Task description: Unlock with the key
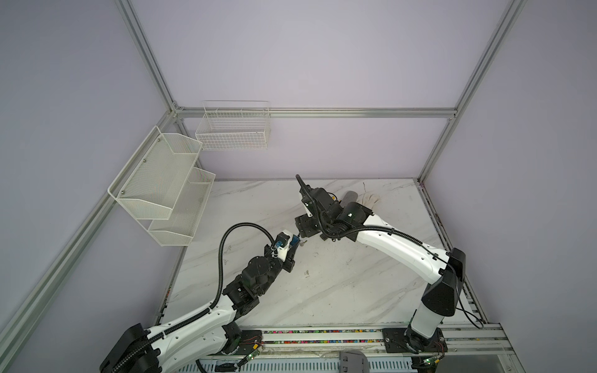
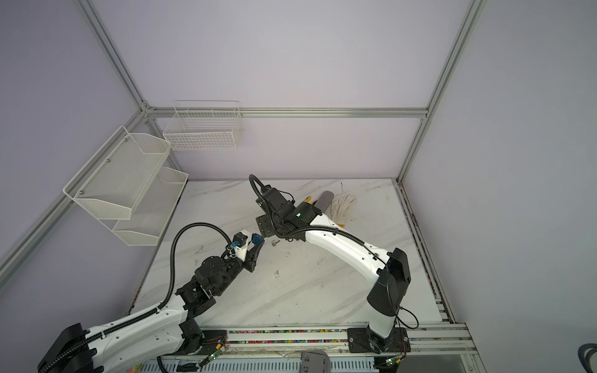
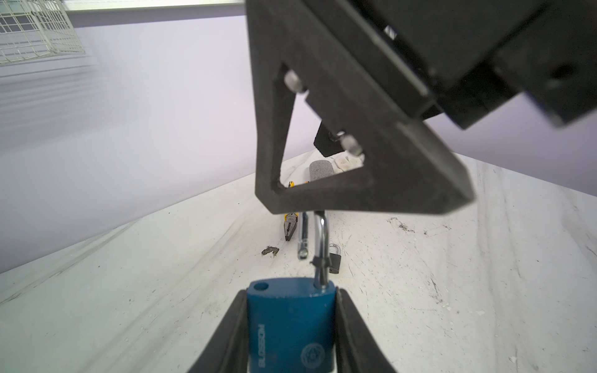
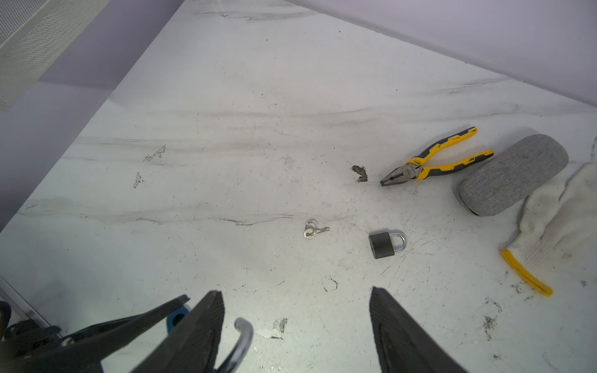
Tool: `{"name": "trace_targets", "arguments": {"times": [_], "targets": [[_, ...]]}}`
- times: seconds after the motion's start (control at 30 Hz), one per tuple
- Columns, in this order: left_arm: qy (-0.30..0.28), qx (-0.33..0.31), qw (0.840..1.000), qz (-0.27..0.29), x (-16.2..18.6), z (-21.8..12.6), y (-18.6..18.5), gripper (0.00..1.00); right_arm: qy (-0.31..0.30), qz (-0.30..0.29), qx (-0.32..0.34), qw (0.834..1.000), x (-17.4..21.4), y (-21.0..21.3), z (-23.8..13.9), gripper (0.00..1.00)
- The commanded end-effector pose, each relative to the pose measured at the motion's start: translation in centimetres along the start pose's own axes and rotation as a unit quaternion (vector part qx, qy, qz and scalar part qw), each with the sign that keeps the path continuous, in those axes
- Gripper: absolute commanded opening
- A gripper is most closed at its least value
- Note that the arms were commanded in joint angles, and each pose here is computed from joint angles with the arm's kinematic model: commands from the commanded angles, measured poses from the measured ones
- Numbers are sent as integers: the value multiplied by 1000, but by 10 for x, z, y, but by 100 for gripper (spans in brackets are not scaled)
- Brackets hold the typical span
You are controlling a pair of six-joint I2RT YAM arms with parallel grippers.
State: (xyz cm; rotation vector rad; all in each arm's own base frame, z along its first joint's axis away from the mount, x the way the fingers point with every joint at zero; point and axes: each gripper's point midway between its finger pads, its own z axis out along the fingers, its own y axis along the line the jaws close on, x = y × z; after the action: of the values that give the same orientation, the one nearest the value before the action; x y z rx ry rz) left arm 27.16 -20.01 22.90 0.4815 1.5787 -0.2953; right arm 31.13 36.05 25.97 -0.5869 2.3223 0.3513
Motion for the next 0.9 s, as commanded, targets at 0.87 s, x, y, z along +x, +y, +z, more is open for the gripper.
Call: {"name": "trace_targets", "arguments": {"times": [0.87], "targets": [[-56, -6, 998, 8, -17, -7, 3, 0, 39, -43, 27, 998, 24, -16, -10, 78]]}}
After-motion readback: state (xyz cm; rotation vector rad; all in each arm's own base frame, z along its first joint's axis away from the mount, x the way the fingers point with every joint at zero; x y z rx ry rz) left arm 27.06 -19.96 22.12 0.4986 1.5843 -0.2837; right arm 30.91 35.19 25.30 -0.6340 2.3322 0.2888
